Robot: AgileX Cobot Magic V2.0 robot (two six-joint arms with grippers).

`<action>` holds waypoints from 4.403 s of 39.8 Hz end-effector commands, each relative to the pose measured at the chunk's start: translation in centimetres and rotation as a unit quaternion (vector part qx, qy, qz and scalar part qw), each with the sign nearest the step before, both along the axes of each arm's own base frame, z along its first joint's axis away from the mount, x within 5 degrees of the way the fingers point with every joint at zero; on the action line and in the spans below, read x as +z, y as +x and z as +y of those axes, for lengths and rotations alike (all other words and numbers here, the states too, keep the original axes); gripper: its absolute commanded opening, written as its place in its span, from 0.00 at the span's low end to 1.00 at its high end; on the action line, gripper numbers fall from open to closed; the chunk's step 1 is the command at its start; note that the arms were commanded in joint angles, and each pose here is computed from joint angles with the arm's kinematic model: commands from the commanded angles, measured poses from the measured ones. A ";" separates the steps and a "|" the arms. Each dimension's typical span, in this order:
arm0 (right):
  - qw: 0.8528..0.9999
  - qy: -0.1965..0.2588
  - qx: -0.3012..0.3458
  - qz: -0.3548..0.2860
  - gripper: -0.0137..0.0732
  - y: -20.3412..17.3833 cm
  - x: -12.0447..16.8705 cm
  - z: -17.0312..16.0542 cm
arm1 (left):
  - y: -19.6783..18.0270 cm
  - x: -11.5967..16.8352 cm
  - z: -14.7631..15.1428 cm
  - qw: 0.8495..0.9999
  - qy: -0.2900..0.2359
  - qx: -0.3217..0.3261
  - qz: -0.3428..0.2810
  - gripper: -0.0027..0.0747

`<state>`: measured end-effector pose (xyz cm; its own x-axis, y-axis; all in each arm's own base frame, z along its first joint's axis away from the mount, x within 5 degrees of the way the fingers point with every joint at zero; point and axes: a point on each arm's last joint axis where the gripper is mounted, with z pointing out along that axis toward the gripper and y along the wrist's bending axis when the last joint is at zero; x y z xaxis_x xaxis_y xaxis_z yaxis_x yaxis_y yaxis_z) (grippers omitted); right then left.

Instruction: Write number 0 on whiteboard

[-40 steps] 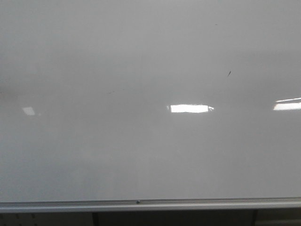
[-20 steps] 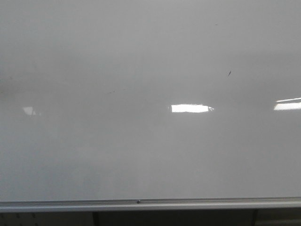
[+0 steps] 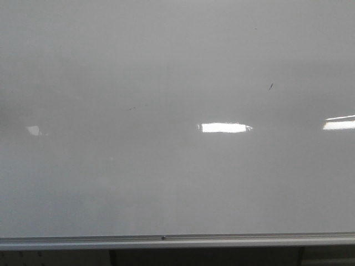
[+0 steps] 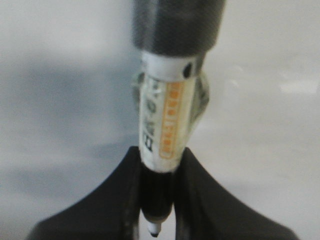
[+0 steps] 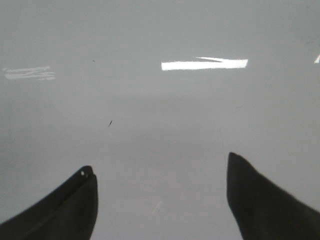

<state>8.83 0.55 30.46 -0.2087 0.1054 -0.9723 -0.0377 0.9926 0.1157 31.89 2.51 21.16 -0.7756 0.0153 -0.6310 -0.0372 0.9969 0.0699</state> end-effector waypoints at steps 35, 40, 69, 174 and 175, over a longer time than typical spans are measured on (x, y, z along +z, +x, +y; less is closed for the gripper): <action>0.898 0.035 0.372 0.233 0.80 6.2 5.9 6.0 | -13.3 8.2 -23.4 0.704 -0.142 -0.675 0.169 0.01; 0.847 0.068 0.466 0.247 0.80 7.8 5.8 7.2 | -13.8 8.4 -23.6 0.688 -0.157 -0.686 0.176 0.01; 0.713 0.067 0.608 0.341 0.80 12.1 2.1 15.8 | -13.7 8.4 -23.7 0.689 -0.159 -0.686 0.170 0.01; 0.935 -0.141 0.202 0.255 0.08 19.0 13.6 9.8 | -13.4 8.6 -24.0 0.701 -0.168 -0.676 0.150 0.01; 0.935 -0.143 0.200 0.255 0.08 19.4 13.6 9.9 | -13.4 8.6 -24.0 0.702 -0.168 -0.676 0.149 0.01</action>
<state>28.04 10.70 41.57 -0.6950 -0.3595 -0.6227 -0.4429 0.8963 -0.0232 19.09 -21.22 27.44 -0.3004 0.8020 -0.5162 0.9182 0.0966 -0.3842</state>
